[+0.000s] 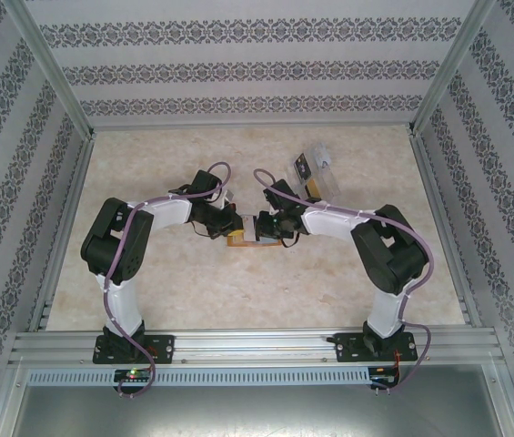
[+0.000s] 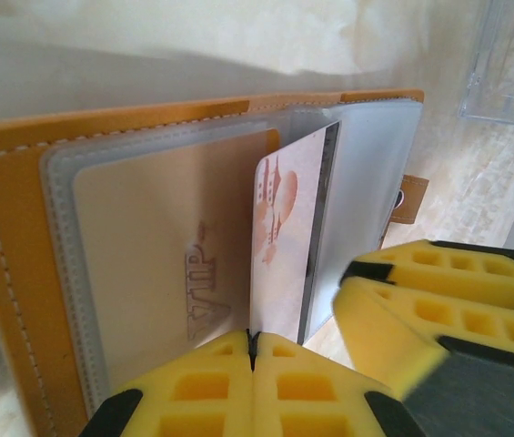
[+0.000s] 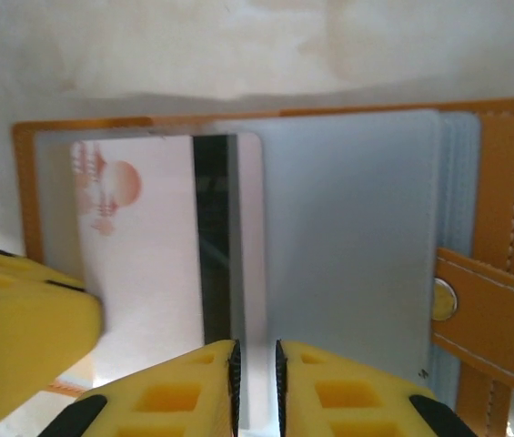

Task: Take the credit cards out of the card holder

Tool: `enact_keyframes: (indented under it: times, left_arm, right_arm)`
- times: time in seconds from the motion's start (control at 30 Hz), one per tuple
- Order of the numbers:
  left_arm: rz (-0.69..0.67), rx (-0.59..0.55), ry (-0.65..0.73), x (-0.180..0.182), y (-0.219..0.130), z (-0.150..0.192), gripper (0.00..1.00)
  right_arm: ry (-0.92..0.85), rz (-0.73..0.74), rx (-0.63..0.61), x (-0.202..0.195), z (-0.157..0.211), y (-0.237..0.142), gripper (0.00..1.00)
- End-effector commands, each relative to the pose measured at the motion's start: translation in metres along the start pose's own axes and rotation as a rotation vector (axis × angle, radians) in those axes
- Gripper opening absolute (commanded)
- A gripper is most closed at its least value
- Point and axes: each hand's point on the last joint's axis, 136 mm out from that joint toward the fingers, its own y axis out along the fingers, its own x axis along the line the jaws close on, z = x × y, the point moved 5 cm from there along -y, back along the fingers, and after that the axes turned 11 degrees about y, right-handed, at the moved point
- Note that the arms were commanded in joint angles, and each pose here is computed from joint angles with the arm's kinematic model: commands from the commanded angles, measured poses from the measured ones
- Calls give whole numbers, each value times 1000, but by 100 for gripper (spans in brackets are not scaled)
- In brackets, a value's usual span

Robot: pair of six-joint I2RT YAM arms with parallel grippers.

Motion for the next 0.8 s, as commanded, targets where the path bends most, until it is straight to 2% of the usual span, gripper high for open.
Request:
enact_keyframes:
  times: [0.0, 0.1, 0.27, 0.33, 0.47, 0.6, 0.77]
  left_arm:
    - [17, 7, -13, 3, 1, 1, 0]
    - [46, 4, -7, -1, 2, -1, 3]
    - [102, 0, -2, -6, 5, -5, 18]
    - [119, 4, -7, -6, 8, -6, 20]
    - [115, 2, -19, -4, 10, -8, 19]
    - [67, -4, -22, -1, 8, -8, 7]
    - [-40, -53, 15, -1, -19, -7, 2]
  right_arm:
    - [13, 14, 30, 1, 2, 6, 21]
    - [15, 22, 51, -2, 5, 10, 21]
    - [16, 34, 72, -6, 8, 14, 20]
    - [15, 40, 78, -7, 9, 15, 20]
    - [10, 41, 80, -6, 9, 15, 20]
    - [17, 56, 59, -9, 6, 11, 20]
    - [39, 43, 26, -9, 1, -3, 20]
